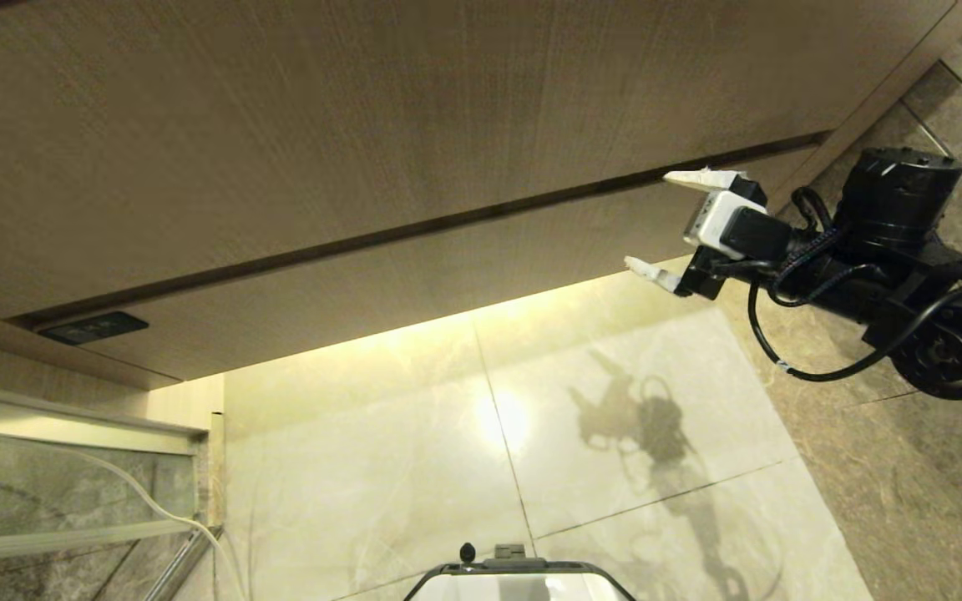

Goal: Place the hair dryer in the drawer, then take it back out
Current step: Pull open the drawer

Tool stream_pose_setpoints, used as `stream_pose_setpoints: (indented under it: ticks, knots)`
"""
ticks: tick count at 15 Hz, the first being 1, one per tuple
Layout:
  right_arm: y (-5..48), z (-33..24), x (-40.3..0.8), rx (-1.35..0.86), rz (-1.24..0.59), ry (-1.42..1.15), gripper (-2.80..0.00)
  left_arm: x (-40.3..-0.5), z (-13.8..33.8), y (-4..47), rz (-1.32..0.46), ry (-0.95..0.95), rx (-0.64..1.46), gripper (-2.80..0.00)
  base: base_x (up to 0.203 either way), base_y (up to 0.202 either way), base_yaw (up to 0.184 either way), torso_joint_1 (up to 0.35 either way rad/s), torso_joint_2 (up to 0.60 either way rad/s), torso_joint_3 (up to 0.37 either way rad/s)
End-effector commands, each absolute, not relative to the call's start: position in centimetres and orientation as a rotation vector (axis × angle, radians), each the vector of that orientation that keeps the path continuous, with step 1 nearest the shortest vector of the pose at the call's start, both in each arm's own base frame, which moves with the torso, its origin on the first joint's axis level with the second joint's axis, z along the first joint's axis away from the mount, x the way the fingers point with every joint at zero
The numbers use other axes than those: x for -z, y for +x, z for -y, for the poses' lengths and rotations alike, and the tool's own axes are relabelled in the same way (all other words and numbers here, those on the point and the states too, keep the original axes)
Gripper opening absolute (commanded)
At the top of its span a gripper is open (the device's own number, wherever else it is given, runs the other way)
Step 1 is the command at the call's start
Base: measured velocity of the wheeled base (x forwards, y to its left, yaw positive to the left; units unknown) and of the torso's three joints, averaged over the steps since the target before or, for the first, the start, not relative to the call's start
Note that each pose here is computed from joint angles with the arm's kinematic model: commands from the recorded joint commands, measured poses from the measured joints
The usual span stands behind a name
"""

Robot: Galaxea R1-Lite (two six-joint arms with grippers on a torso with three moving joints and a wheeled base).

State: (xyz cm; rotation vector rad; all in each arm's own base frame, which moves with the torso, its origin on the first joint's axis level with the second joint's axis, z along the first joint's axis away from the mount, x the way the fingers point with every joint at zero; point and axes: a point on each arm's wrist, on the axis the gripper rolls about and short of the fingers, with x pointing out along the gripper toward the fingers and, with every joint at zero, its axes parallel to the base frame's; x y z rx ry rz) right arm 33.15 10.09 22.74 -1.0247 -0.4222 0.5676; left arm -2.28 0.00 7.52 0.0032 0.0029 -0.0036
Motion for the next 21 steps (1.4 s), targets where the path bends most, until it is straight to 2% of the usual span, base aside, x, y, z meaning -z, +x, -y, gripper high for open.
stream_pose_setpoints:
  ticks: [1,4,8,11,15,18,21]
  knots:
    - [34.3,-10.6,-21.7,-0.583,0.424,-1.028,0.00,-7.5,0.0,-2.3,-0.004,0.003,0.003,-2.80,0.000,0.000,0.000,0.000,0.00,0.000]
    - [35.3,-10.9,-20.9,-0.595,0.402,-1.028,0.00,-7.5,0.0,-2.3,-0.005,0.003,0.003,-2.80,0.000,0.000,0.000,0.000,0.00,0.000]
    - [37.7,-11.6,-21.7,-0.581,0.421,-1.023,0.00,-7.5,0.0,-2.3,-0.003,0.003,0.003,-2.80,0.000,0.000,0.000,0.000,0.00,0.000]
    - [38.8,-11.6,-21.8,-0.608,0.346,-1.016,0.00,-7.5,0.0,-2.3,-0.005,0.003,0.004,-2.80,0.000,0.000,0.000,0.000,0.00,0.000]
    - [37.9,-10.7,-22.5,-0.635,0.231,-1.009,0.00,-7.5,0.0,-2.3,-0.005,0.003,0.004,-2.80,0.000,0.000,0.000,0.000,0.00,0.000]
    - [37.6,-10.4,-24.2,-0.506,0.248,-1.104,0.00,-7.5,0.0,-2.3,-0.005,0.003,0.002,-2.80,0.000,0.000,0.000,0.000,0.00,0.000]
    - [37.6,-10.5,-23.8,-0.557,0.296,-1.170,0.00,-7.5,0.0,-2.3,-0.003,0.003,0.002,-2.80,0.000,0.000,0.000,0.000,0.00,0.000]
